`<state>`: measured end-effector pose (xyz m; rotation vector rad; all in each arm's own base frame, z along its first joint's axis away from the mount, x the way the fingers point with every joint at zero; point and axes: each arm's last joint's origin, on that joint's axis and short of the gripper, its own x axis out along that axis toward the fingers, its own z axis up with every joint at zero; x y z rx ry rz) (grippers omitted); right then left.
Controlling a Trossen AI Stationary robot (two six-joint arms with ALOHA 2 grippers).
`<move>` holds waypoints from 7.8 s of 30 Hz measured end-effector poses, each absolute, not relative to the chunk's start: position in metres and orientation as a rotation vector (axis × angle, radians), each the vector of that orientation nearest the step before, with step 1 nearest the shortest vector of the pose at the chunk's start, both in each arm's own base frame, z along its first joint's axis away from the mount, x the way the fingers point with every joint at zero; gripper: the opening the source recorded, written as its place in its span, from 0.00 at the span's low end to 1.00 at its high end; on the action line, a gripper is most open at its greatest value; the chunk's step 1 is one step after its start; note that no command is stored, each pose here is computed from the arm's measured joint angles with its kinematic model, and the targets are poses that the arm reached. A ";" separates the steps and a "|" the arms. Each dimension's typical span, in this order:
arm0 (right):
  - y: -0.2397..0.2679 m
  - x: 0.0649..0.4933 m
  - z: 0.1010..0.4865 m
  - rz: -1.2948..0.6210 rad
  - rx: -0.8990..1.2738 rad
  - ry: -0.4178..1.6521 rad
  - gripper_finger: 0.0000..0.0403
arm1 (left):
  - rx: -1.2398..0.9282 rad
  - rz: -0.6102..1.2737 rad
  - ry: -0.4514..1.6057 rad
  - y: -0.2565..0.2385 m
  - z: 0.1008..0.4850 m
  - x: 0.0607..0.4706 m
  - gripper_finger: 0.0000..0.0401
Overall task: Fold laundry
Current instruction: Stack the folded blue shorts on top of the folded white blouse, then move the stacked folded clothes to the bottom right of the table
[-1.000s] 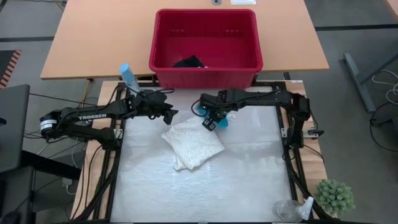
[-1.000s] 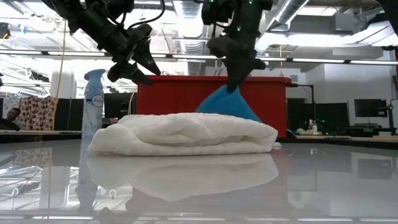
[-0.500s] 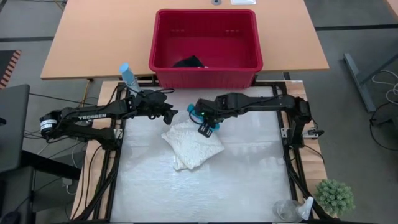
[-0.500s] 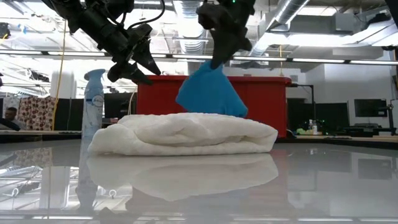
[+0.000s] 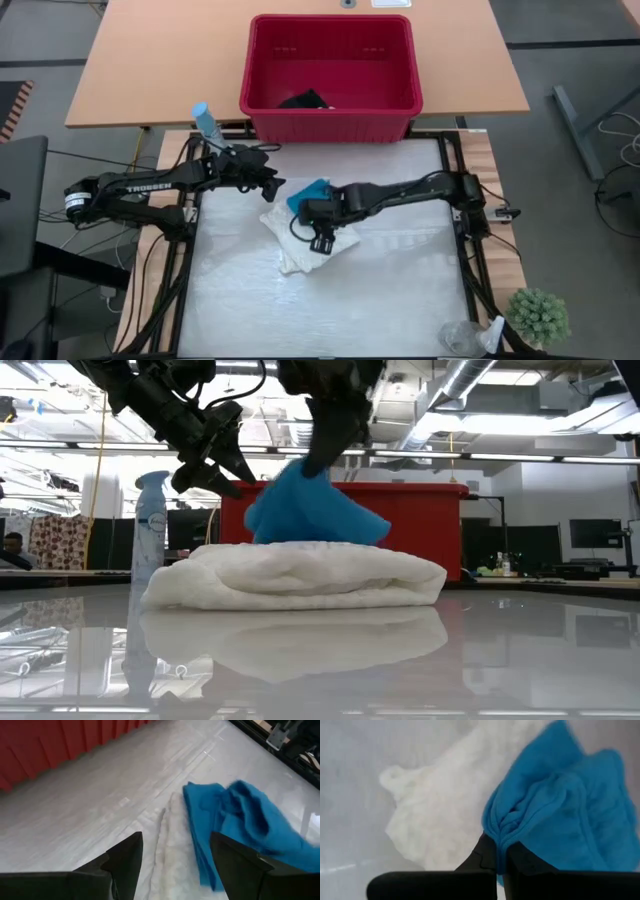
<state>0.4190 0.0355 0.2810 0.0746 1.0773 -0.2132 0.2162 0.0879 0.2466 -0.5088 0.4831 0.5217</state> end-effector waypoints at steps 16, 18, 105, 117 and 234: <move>0.046 0.462 0.259 0.083 0.127 1.132 0.11 | -0.489 0.516 0.505 0.088 0.245 0.215 0.55; 0.047 0.461 0.257 0.104 0.115 1.146 0.16 | -0.487 0.515 0.505 0.088 0.245 0.215 0.55; 0.029 0.245 0.454 -0.525 0.008 0.920 0.41 | -0.087 0.173 0.905 0.054 0.223 0.272 0.00; 0.044 0.242 0.454 -0.501 0.013 0.899 0.41 | -0.253 0.375 0.858 0.058 0.168 0.251 0.00; 0.113 0.282 0.298 -0.491 0.501 1.004 0.05 | 0.304 0.201 0.756 0.046 0.395 0.224 0.00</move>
